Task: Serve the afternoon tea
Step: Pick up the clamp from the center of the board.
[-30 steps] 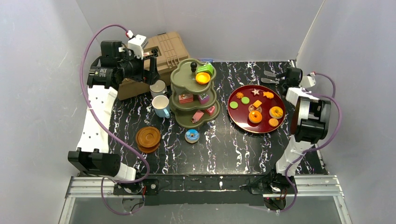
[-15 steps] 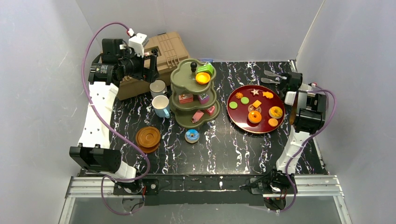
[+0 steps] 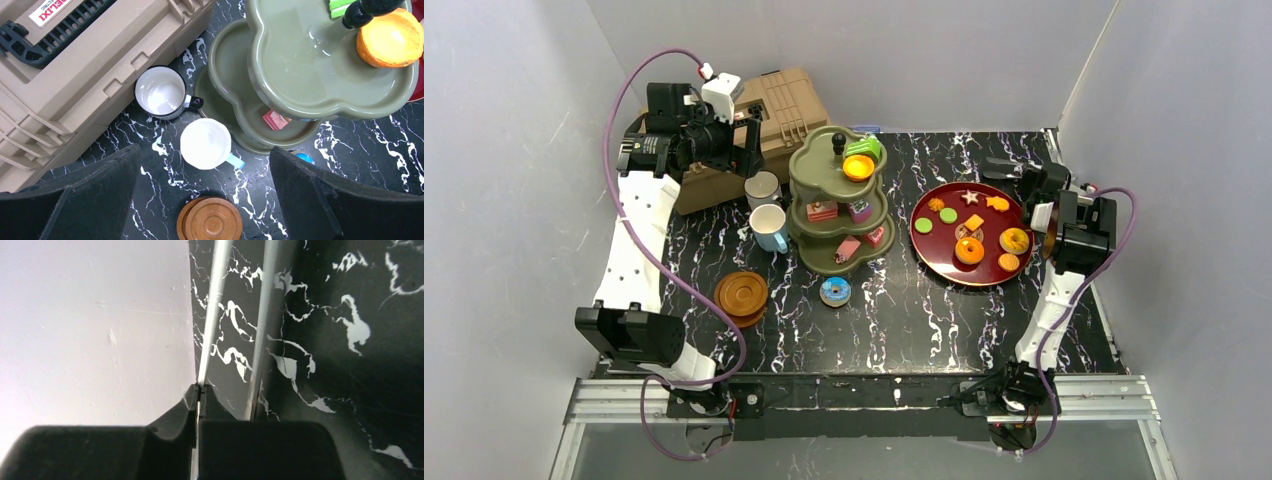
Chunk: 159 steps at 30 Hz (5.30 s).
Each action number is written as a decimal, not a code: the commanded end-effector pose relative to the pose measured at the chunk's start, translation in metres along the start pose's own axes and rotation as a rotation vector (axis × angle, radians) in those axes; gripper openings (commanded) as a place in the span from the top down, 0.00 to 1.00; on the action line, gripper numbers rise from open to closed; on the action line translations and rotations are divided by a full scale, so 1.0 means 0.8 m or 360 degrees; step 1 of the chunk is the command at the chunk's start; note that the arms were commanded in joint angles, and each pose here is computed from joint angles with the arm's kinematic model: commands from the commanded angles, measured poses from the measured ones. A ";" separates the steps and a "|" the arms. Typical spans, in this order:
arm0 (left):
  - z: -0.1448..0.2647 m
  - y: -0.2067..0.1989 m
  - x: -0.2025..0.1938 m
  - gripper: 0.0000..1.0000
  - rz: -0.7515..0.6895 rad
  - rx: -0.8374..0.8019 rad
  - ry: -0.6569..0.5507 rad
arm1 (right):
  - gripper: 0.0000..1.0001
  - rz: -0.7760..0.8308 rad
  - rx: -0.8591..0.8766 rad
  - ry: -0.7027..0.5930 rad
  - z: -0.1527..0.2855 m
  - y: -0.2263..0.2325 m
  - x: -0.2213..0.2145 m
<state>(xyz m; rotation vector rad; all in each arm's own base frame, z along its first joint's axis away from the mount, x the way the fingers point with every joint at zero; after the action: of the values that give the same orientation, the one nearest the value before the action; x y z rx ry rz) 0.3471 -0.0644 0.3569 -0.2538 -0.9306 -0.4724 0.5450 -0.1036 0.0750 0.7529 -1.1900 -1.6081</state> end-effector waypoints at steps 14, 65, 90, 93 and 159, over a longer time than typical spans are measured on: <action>0.051 -0.020 0.037 0.02 -0.0062 -0.0075 -0.0201 | 0.99 0.0231 0.0501 0.0364 0.069 0.103 -0.092; 0.021 -0.349 0.047 0.02 -0.0233 -0.1284 -0.0636 | 0.99 0.1159 0.1887 0.1257 0.650 0.248 -0.157; 0.014 -0.346 0.041 0.78 -0.0344 -0.1242 -0.0725 | 0.88 0.0946 0.1909 0.1450 0.691 0.237 -0.196; 0.014 -0.343 0.037 0.87 -0.0361 -0.1220 -0.0720 | 0.70 0.0962 0.1852 0.1482 0.690 0.235 -0.199; 0.001 -0.321 0.035 0.20 -0.1003 -0.0919 -0.0937 | 0.73 0.1462 0.1218 0.1362 0.640 0.247 -0.219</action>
<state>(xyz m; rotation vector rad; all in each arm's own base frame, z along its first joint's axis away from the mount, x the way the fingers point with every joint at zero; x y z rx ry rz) 0.2425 -0.3004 0.3533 -0.6325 -1.3774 -1.3068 0.2234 0.2292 0.4063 0.9767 -1.1183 -0.0016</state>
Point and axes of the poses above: each gripper's point midway between its finger pads, its own z axis back along the fingers, its own y axis along the line the jaws close on, x = y × z, the point moved 5 cm from there along z, back along the fingers, and after that the axes turned 4 degrees about -z, right-handed, at the moved point
